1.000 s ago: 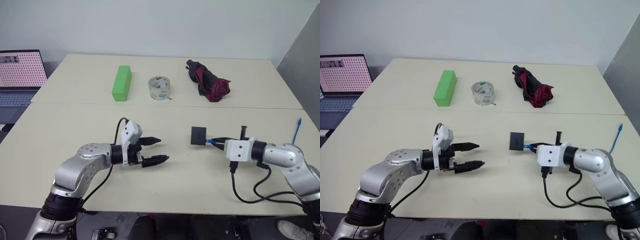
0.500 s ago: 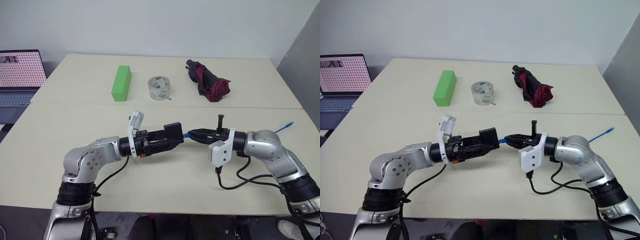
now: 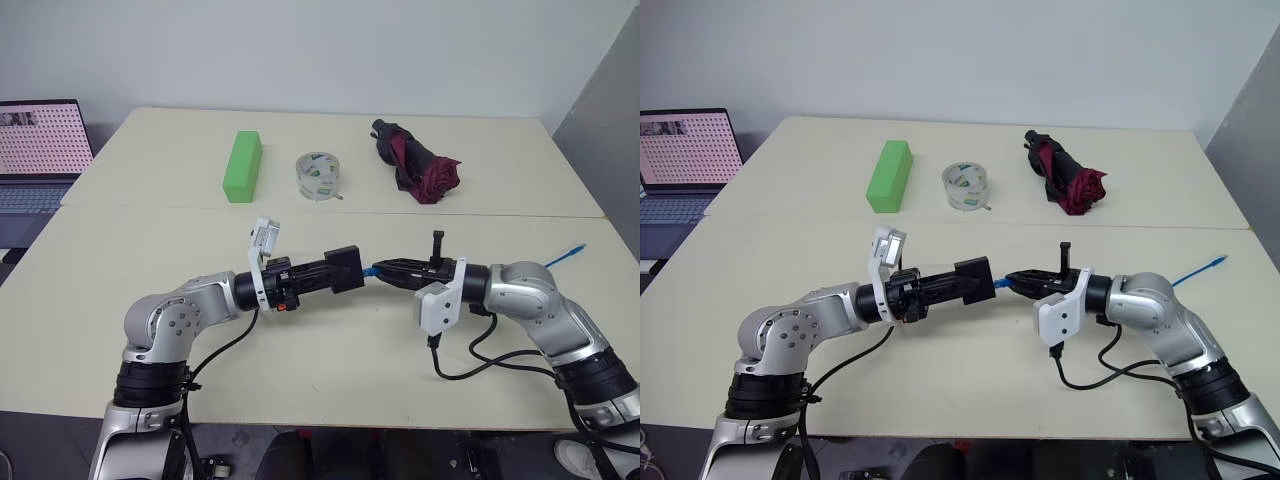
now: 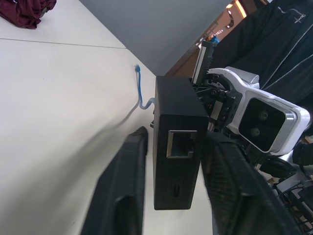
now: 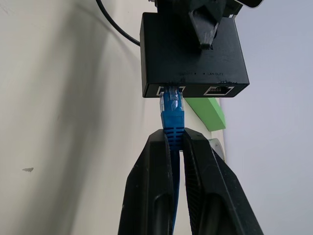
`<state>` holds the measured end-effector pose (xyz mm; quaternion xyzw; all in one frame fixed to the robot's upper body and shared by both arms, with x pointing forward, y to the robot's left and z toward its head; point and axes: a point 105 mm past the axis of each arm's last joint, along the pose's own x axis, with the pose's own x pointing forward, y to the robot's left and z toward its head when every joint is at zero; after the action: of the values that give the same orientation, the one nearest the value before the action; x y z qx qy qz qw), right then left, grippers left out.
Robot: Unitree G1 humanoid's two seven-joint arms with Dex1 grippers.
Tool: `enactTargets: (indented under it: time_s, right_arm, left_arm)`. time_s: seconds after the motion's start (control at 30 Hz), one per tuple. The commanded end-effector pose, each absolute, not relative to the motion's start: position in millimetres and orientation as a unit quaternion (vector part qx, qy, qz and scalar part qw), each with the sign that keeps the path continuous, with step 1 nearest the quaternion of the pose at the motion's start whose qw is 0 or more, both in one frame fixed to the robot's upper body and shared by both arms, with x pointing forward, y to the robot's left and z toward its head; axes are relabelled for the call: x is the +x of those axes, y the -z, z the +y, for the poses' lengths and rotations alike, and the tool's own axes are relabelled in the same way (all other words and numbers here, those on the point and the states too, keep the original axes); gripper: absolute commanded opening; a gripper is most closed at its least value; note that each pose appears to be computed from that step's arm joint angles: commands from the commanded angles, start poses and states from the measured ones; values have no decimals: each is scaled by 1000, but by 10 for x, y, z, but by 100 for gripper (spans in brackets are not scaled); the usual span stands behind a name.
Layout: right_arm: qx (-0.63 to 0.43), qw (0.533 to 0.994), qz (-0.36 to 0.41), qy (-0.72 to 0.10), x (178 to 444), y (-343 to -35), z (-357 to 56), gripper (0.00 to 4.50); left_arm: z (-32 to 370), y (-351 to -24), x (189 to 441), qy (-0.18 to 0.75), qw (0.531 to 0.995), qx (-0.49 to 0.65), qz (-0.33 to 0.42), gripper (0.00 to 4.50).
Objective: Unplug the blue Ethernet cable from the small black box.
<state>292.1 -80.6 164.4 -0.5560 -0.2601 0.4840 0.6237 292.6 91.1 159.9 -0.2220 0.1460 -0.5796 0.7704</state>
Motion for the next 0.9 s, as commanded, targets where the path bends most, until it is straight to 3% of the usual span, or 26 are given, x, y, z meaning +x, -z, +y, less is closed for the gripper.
enactTargets:
  time_s: [0.03,0.17,0.2,0.4,0.57,0.67,0.9]
  right_arm:
    - [-568,600,-290,-483,2870,-1727,-720,5]
    - [-568,590,-298,-491,2838,-1745,-713,5]
    - [-568,590,-291,-494,2841,-1738,-730,76]
    - [-535,611,-228,-537,2736,-1806,-863,215]
    - [-424,685,-139,-576,2601,-1928,-937,219]
    - [-241,760,-46,-602,2544,-1966,-894,219]
    - [-114,775,55,-619,2558,-1846,-805,219]
  left_arm:
    - [895,-1682,2927,588,771,-208,130,77]
    - [909,-1668,2932,588,773,-199,132,77]
    - [912,-1672,2930,589,773,-197,132,77]
    - [904,-1693,2920,607,771,-156,117,77]
    - [894,-1686,2868,632,760,-111,106,77]
    - [878,-1744,2811,654,746,-78,91,77]
    - [876,-1793,2727,679,729,-35,79,77]
